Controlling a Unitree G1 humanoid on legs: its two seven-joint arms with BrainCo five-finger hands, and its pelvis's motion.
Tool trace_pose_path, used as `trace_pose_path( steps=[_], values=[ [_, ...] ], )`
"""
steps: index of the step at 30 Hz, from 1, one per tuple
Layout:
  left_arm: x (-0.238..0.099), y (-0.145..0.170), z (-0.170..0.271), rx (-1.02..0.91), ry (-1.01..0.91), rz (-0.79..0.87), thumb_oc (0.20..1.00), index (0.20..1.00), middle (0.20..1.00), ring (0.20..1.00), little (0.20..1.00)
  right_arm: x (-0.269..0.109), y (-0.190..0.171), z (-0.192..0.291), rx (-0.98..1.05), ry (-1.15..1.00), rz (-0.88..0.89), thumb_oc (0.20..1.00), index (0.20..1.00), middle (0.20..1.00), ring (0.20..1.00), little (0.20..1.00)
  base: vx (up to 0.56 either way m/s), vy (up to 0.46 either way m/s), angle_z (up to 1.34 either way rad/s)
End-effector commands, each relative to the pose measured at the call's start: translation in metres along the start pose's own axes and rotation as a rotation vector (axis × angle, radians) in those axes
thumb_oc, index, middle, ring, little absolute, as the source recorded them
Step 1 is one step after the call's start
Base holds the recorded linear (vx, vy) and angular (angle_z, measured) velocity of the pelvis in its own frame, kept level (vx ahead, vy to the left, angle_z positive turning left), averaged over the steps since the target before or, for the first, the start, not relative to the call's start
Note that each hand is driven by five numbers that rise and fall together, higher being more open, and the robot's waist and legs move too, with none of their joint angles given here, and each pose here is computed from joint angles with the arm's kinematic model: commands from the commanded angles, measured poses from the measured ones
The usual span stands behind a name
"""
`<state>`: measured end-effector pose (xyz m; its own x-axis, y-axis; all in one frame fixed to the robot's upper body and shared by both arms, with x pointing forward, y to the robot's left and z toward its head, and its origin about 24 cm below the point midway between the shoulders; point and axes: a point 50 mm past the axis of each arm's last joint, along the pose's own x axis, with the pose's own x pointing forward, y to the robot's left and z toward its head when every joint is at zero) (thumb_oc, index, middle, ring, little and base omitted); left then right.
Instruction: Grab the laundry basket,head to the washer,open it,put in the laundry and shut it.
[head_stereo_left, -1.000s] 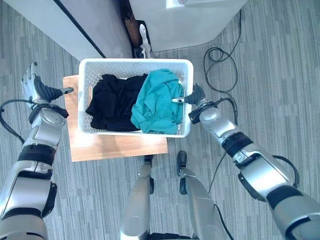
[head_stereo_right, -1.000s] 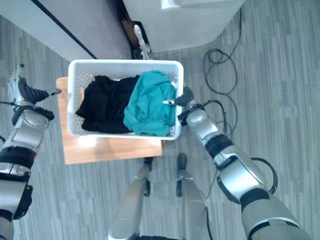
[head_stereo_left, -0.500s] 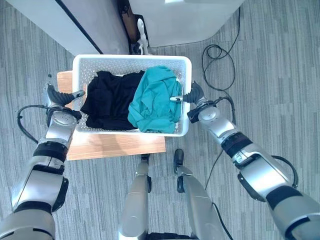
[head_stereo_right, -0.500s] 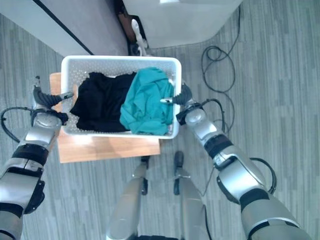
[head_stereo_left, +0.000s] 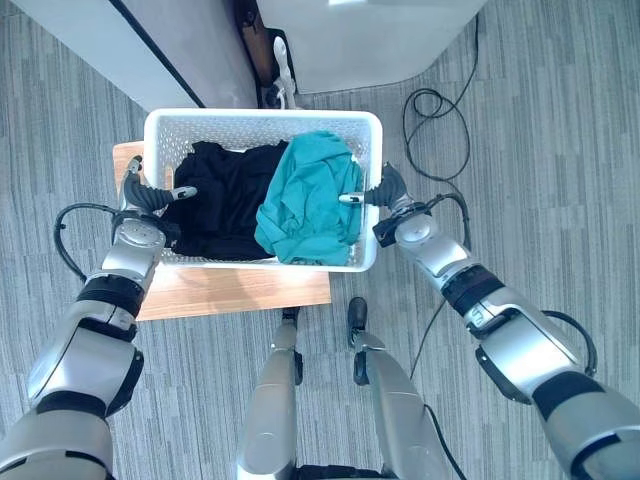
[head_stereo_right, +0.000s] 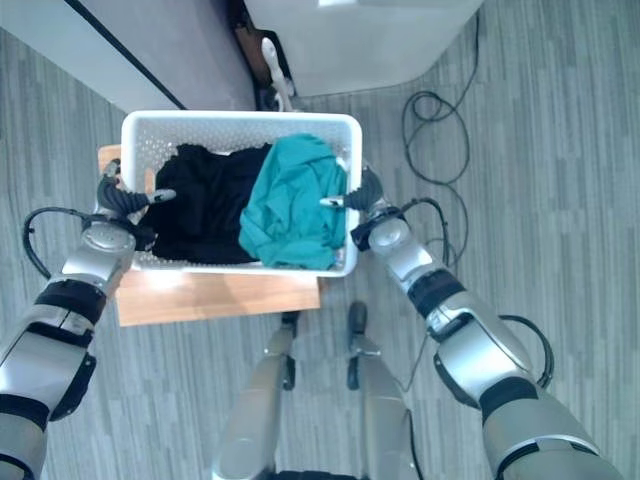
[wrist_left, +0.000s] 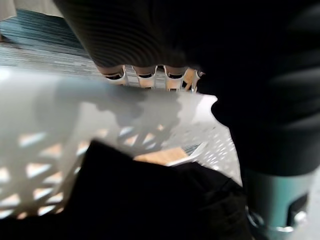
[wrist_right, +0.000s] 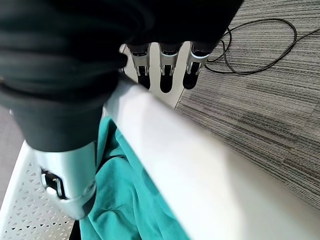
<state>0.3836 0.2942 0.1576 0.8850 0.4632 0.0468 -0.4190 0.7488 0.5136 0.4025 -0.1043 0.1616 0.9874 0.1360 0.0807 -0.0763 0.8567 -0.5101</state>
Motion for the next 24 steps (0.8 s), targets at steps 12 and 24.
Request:
trace_pose_path(
  steps=[12,24],
  values=[
    [0.003,-0.009,0.059,0.114,-0.203,-0.010,1.000,1.000,1.000,1.000,1.000,-0.010,0.004,-0.004,0.039,-0.042,0.044,1.000,1.000,1.000,1.000,1.000,0.00,-0.001,0.00],
    [-0.004,-0.028,0.059,0.236,-0.228,-0.039,0.200,0.200,0.200,0.200,0.200,-0.011,0.010,0.007,-0.014,-0.083,0.052,0.451,0.451,0.451,0.451,0.451,0.00,0.000,0.00]
  ],
)
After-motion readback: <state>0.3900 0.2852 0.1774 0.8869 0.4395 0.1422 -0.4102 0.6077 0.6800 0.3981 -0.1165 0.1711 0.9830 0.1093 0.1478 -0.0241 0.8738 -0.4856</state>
